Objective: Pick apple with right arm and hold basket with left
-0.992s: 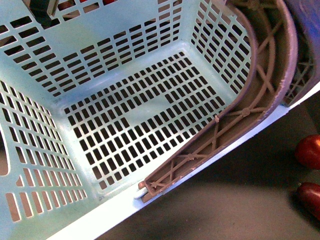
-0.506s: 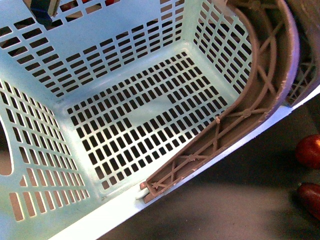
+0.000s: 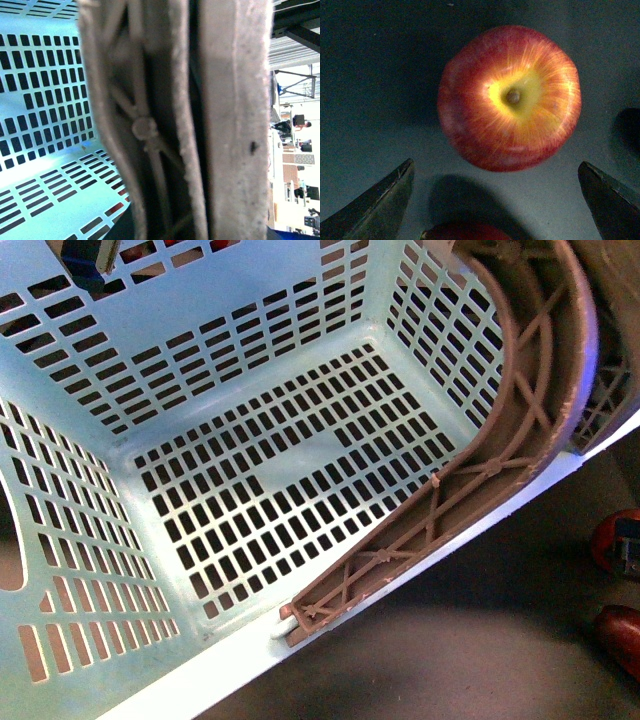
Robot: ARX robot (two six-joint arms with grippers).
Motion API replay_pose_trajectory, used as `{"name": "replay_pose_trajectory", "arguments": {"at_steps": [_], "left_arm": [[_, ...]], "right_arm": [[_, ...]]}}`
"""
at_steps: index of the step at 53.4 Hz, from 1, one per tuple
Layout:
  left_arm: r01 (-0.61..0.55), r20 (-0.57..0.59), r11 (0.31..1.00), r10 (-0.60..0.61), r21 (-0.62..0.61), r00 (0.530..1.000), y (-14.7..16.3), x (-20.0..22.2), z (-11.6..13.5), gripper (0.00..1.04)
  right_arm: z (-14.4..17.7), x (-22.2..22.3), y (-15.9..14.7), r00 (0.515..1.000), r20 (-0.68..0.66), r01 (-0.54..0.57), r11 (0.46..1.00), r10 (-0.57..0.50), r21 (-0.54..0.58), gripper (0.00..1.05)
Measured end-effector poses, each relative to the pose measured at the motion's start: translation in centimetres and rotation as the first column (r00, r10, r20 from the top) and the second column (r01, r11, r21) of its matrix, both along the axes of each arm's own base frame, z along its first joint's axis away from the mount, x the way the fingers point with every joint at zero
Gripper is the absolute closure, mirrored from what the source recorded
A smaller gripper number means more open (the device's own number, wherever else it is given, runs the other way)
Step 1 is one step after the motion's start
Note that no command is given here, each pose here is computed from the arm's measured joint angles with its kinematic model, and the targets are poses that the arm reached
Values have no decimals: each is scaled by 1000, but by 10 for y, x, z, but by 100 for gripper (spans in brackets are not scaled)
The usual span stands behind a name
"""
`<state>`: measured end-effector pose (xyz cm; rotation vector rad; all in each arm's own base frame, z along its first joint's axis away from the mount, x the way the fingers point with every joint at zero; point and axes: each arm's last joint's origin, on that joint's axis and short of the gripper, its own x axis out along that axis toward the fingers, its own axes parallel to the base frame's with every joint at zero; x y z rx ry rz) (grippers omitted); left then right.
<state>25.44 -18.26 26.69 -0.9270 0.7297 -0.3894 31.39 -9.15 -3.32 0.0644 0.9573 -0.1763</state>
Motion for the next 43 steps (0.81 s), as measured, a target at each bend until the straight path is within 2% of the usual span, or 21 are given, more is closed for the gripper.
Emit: {"name": "replay_pose_trajectory", "arguments": {"at_steps": [25,32,43], "left_arm": [[0,0,1000,0,0,1000,0,0,0,90],[0,0,1000,0,0,1000,0,0,0,90],[0,0,1000,0,0,1000,0,0,0,90]], "right_arm": [[-16,31,-8,1000,-10,23,1000,-23,-1,9],[-19,30,-7,1000,-17,25,1000,-25,5,23],[-17,28,-7,1000,-4,26,1000,-26,10,25]]}}
